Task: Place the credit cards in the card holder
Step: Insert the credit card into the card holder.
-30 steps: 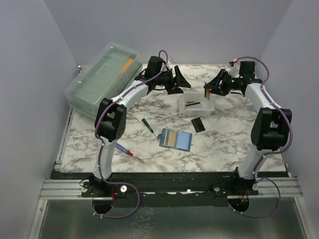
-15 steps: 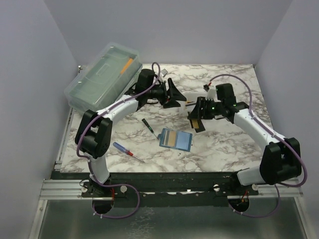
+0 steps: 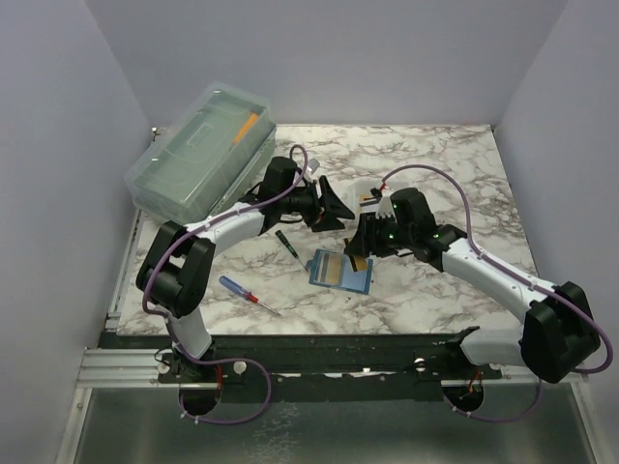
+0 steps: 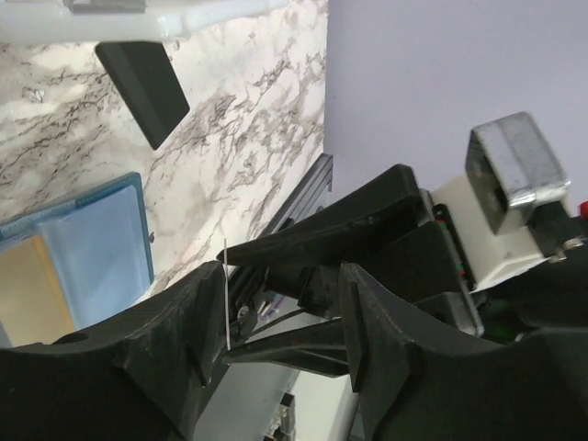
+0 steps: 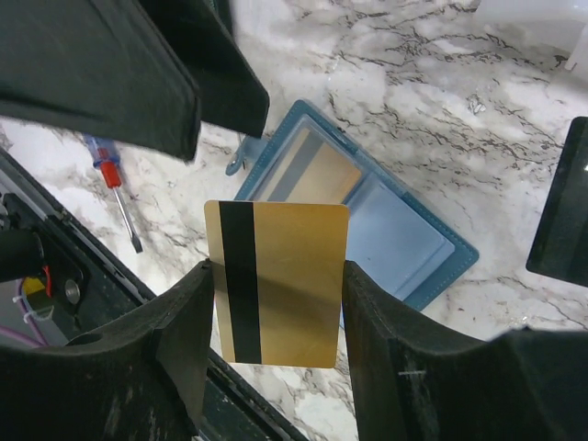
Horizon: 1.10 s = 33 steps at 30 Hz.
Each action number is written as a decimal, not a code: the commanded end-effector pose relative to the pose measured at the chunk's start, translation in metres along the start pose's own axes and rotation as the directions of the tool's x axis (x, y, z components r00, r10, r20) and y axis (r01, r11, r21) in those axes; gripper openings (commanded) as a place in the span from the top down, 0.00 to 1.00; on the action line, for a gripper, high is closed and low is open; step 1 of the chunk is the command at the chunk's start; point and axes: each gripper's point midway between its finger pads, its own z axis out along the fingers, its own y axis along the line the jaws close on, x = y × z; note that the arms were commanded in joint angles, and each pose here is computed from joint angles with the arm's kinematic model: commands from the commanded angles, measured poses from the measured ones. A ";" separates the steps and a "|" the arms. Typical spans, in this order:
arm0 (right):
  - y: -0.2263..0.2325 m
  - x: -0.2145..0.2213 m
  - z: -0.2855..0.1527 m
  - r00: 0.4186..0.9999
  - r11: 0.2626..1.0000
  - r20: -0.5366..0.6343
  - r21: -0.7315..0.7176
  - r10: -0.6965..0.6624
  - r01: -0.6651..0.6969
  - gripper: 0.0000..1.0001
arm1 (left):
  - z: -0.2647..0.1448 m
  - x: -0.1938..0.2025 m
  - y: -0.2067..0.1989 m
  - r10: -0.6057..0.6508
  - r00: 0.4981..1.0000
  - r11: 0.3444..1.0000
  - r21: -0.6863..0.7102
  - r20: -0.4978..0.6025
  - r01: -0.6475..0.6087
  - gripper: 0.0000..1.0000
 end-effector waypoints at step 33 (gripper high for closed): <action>0.019 -0.006 -0.002 0.996 0.998 0.065 -0.013 0.066 -0.065 0.42 | -0.013 0.062 0.023 0.248 0.954 0.967 -0.023 -0.171 -0.255 1.00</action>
